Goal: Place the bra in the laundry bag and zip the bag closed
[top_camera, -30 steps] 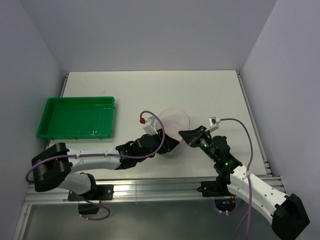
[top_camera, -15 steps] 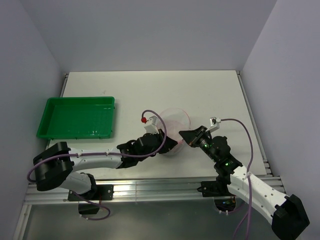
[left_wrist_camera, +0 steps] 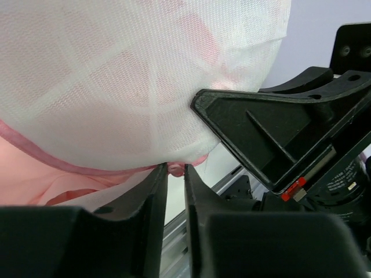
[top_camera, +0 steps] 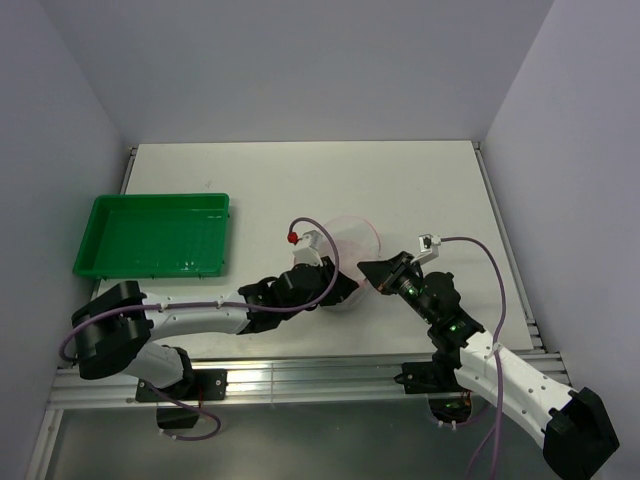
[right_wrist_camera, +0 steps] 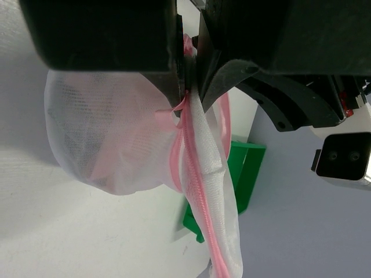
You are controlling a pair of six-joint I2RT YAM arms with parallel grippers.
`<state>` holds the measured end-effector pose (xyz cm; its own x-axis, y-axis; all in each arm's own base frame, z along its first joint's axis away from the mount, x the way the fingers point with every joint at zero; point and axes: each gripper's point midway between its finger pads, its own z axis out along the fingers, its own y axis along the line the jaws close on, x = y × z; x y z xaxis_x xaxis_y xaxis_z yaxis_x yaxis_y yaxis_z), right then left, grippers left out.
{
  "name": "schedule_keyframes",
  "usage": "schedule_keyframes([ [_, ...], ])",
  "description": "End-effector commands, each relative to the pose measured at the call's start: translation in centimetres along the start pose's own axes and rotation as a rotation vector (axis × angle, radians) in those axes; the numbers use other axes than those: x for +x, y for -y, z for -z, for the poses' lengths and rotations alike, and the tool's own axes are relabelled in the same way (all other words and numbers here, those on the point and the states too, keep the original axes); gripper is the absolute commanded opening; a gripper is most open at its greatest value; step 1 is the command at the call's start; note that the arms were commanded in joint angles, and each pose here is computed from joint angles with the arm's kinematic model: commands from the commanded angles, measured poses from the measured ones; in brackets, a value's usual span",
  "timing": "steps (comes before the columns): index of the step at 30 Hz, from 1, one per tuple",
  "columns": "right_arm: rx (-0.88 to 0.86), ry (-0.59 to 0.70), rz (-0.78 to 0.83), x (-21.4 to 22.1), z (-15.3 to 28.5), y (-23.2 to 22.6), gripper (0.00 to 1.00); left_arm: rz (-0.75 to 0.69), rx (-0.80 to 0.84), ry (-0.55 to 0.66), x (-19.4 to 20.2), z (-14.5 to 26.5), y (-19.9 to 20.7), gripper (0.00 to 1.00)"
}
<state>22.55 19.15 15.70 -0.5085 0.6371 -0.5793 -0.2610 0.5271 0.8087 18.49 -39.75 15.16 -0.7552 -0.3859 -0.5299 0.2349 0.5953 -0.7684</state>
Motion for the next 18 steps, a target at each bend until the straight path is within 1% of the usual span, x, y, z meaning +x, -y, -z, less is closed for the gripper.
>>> schedule_keyframes([
  [1,-0.050,0.017,0.023,-0.6,0.1,-1.3,0.00,-0.001,0.046,0.030,-1.1,-0.1,1.7,0.22],
  [2,-0.056,0.019,0.017,-0.6,0.1,-1.4,0.00,0.005,0.054,0.034,-1.2,0.0,1.8,0.14],
  [5,-0.059,0.033,0.018,-0.8,0.1,-1.4,0.00,-0.012,0.031,0.029,-1.3,-0.1,1.7,0.07],
  [6,-0.048,0.025,0.024,-0.7,0.0,-1.2,0.00,-0.011,0.029,0.028,-1.2,-0.1,1.5,0.01],
  [9,-0.058,0.027,0.018,-0.9,-0.2,-1.6,0.00,-0.004,0.051,0.027,-1.1,0.3,1.6,0.00],
  [13,-0.046,0.026,0.042,-1.5,-0.7,-2.1,0.00,-0.029,0.030,0.044,-1.6,0.8,1.3,0.00],
  [14,-0.044,0.026,0.045,-1.6,-0.8,-2.2,0.00,-0.022,0.059,0.061,-2.1,1.2,2.0,0.00],
  [18,-0.049,0.048,0.050,-2.4,-1.2,-2.8,0.00,-0.066,0.057,0.080,-2.5,1.9,1.6,0.00],
])
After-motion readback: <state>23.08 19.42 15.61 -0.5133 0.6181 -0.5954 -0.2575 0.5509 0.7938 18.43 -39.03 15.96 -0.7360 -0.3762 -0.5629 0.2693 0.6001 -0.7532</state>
